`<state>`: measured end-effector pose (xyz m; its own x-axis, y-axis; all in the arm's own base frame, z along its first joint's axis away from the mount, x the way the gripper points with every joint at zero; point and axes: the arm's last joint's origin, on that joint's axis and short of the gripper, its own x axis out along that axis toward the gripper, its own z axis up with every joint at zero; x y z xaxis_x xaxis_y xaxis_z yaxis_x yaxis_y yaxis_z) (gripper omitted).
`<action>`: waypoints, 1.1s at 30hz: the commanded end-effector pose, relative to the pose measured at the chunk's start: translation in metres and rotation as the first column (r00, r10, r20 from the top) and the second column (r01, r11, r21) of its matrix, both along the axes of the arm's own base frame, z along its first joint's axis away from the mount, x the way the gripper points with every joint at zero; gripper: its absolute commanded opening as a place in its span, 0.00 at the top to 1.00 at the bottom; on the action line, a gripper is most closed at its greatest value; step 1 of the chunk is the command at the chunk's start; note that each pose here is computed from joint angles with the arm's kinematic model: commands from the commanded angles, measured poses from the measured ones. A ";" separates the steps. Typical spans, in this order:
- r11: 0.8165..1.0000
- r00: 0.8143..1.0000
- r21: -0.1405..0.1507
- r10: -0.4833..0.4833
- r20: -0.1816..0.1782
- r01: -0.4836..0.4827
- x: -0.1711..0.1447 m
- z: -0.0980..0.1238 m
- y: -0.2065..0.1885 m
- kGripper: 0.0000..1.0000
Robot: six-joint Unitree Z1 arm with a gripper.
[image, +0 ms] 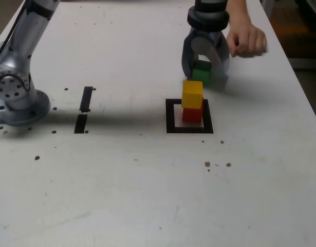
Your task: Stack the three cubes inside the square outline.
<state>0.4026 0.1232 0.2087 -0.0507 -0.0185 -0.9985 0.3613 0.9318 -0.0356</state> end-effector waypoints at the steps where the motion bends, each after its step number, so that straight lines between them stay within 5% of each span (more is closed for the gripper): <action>1: 1.000 1.000 -0.005 0.000 0.003 0.000 0.000 0.000 -0.001 0.76; 6: 1.000 1.000 -0.006 0.003 -0.007 -0.003 -0.005 0.004 -0.002 0.84; 10: 1.000 1.000 0.026 0.018 -0.020 -0.017 -0.015 0.018 -0.004 0.85; 16: 0.994 0.999 0.101 0.038 0.006 -0.039 -0.038 0.066 -0.009 0.85; 20: 0.991 0.998 0.125 0.041 0.038 -0.045 -0.055 0.099 -0.019 0.85; 27: 0.990 0.996 0.126 0.047 0.073 -0.056 -0.075 0.135 -0.055 0.84; 33: 0.990 0.992 0.108 0.077 0.097 -0.087 -0.077 0.142 -0.102 0.84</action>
